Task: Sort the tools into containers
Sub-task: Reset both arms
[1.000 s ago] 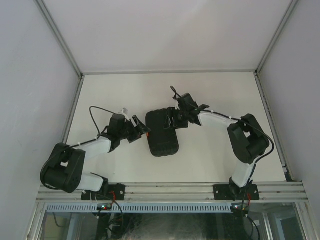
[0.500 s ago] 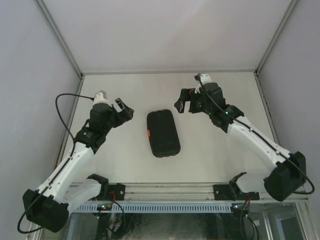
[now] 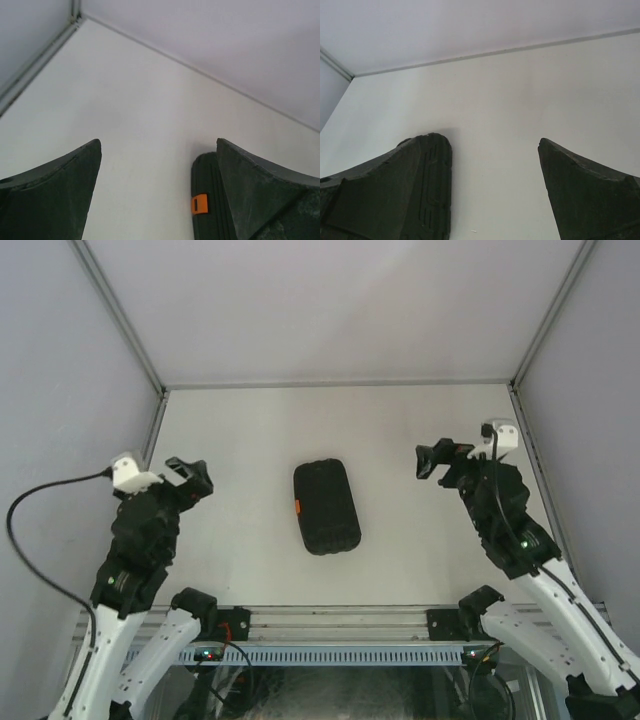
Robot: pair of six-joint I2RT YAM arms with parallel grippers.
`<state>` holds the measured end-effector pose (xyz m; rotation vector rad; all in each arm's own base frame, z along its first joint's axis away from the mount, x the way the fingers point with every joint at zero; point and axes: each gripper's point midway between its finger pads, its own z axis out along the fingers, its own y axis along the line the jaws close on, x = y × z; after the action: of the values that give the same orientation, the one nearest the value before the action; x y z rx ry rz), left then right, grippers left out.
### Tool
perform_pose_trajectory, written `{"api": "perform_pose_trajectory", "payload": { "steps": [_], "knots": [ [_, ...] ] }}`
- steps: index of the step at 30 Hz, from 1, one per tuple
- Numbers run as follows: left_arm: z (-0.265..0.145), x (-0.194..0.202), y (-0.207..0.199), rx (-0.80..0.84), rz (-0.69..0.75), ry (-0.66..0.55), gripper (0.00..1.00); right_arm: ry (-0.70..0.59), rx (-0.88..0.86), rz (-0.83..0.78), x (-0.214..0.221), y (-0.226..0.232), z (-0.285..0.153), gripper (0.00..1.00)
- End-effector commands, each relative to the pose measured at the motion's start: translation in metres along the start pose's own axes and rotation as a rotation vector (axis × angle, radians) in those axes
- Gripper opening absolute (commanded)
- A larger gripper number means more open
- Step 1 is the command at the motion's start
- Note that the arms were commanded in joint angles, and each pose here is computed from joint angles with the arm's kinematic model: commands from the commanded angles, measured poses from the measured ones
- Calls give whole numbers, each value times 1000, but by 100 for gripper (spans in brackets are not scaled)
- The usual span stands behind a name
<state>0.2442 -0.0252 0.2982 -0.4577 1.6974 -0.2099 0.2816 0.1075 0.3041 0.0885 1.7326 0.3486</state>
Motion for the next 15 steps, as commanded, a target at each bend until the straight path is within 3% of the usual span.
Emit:
{"api": "perform_pose_trajectory", "payload": {
  "steps": [1,7,15],
  "knots": [
    [-27,-31,40,-139,13,-156,100,-12,102,3,17,-31,-18,100],
    [-42,-15,81,-276,2,-184,100,-7,169,52,46,-55,-36,100],
    [-40,10,87,-268,-42,-155,100,2,174,79,61,-61,-40,100]
  ]
}}
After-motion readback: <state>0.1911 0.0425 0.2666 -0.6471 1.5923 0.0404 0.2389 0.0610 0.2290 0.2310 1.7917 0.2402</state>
